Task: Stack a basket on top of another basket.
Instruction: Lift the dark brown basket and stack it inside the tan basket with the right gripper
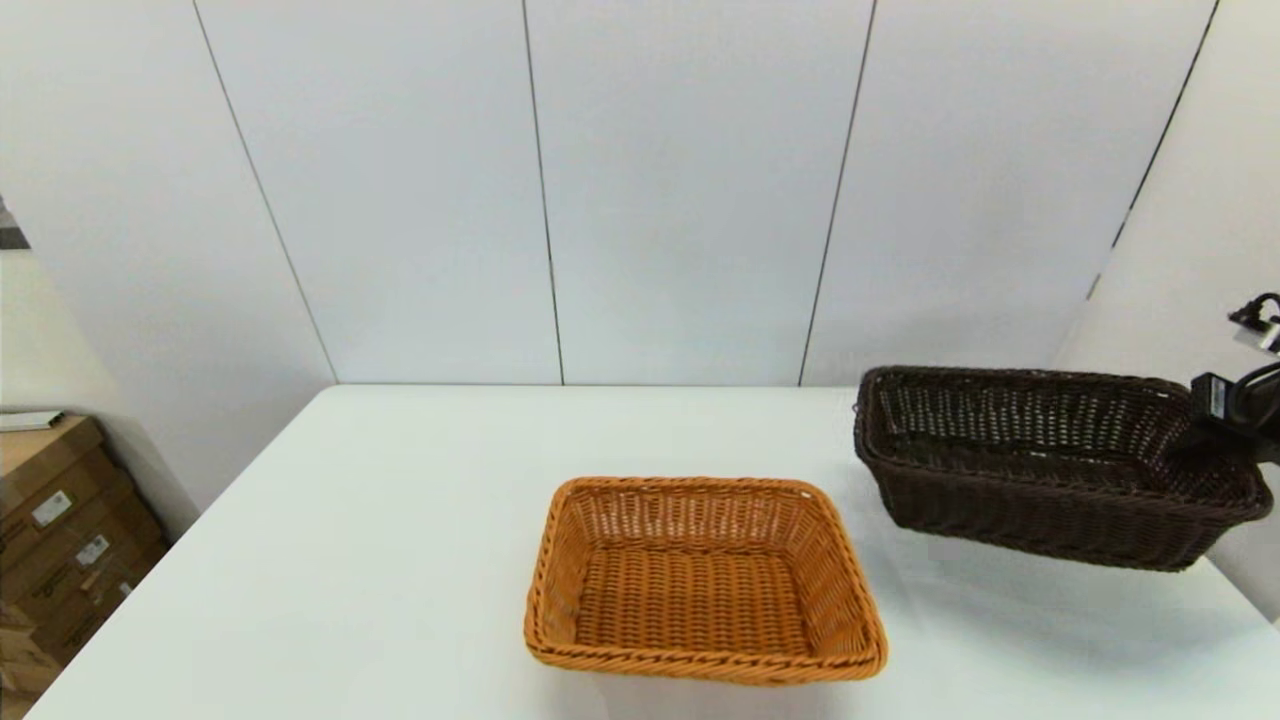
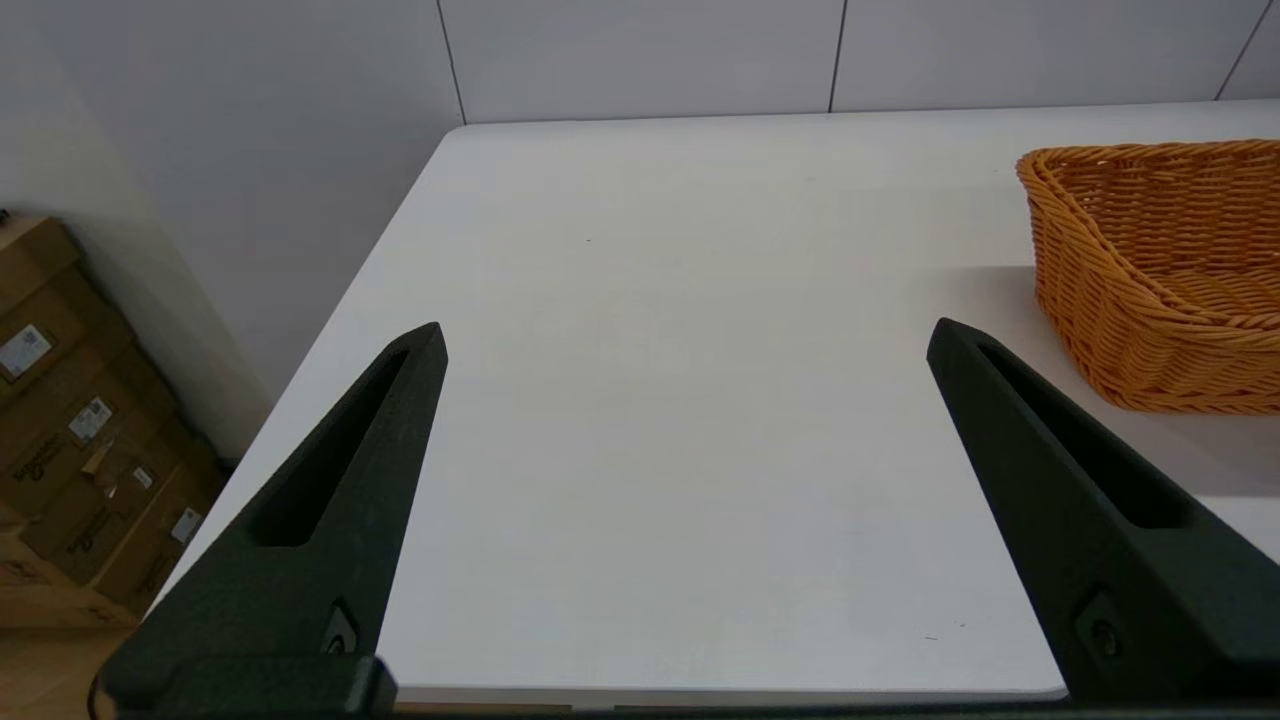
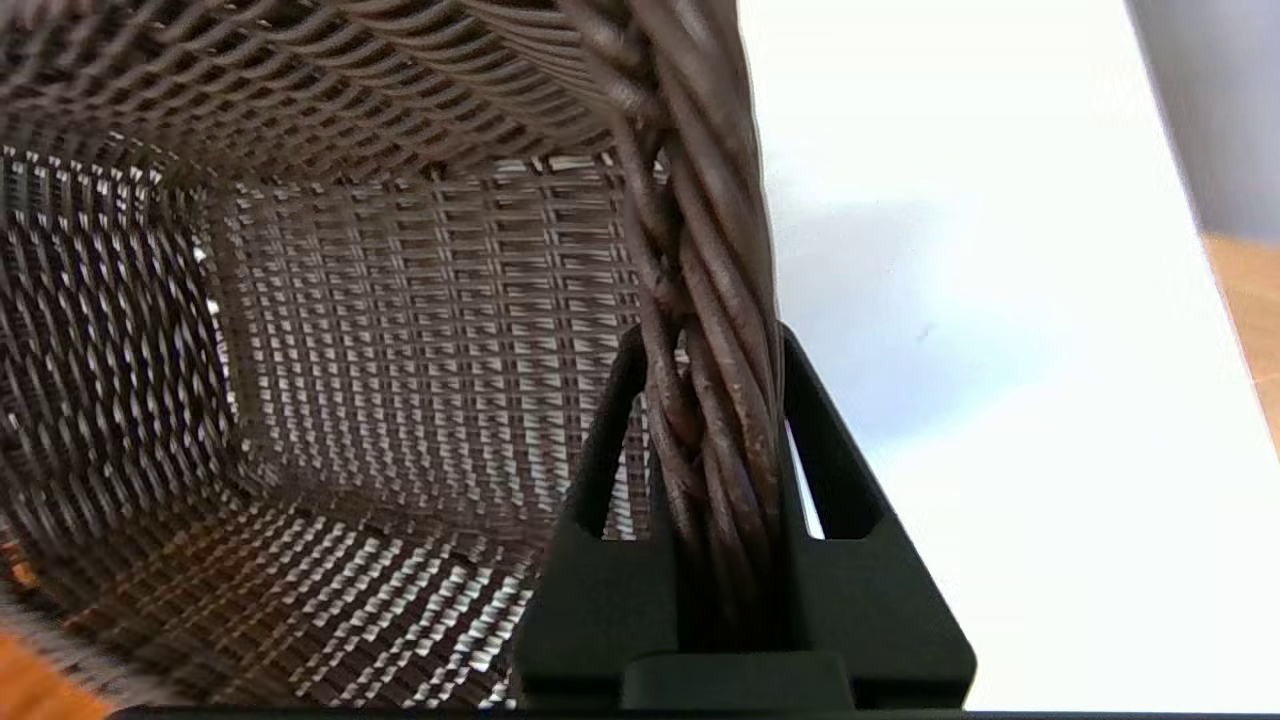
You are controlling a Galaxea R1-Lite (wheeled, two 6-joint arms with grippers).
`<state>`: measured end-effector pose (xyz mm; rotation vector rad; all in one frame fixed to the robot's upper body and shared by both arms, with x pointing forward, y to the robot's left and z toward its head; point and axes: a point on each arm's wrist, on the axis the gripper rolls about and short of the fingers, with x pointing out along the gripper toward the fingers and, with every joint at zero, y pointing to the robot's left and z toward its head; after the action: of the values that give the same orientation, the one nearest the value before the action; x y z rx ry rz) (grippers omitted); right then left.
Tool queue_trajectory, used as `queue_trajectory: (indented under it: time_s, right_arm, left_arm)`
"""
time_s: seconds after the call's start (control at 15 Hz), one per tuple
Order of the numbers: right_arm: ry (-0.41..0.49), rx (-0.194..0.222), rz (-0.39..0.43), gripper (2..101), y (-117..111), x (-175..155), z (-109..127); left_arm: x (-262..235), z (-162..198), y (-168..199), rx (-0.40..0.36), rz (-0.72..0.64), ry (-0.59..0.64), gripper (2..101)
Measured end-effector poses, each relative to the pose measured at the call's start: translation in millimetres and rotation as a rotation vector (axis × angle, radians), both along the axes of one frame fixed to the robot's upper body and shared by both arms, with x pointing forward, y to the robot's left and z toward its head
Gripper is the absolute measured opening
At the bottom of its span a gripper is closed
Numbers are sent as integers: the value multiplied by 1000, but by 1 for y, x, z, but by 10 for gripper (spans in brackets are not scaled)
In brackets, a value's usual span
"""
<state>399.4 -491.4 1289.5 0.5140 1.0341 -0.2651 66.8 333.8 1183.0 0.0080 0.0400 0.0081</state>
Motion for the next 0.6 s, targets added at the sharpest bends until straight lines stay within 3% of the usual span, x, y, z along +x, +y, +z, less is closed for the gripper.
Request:
queue_trajectory:
  time_s: [0.27, 0.47, 0.6]
  right_arm:
    - [-47, 137, 28, 153, 11, -16, 37]
    - [-67, 232, 64, 153, 21, -21, 52]
    - [-55, 264, 114, 153, 36, -18, 54]
  left_arm:
    - [0, 0, 0, 0, 0, 0, 978]
    - [0, 0, 0, 0, 0, 0, 978]
    - [0, 0, 0, 0, 1, 0, 978]
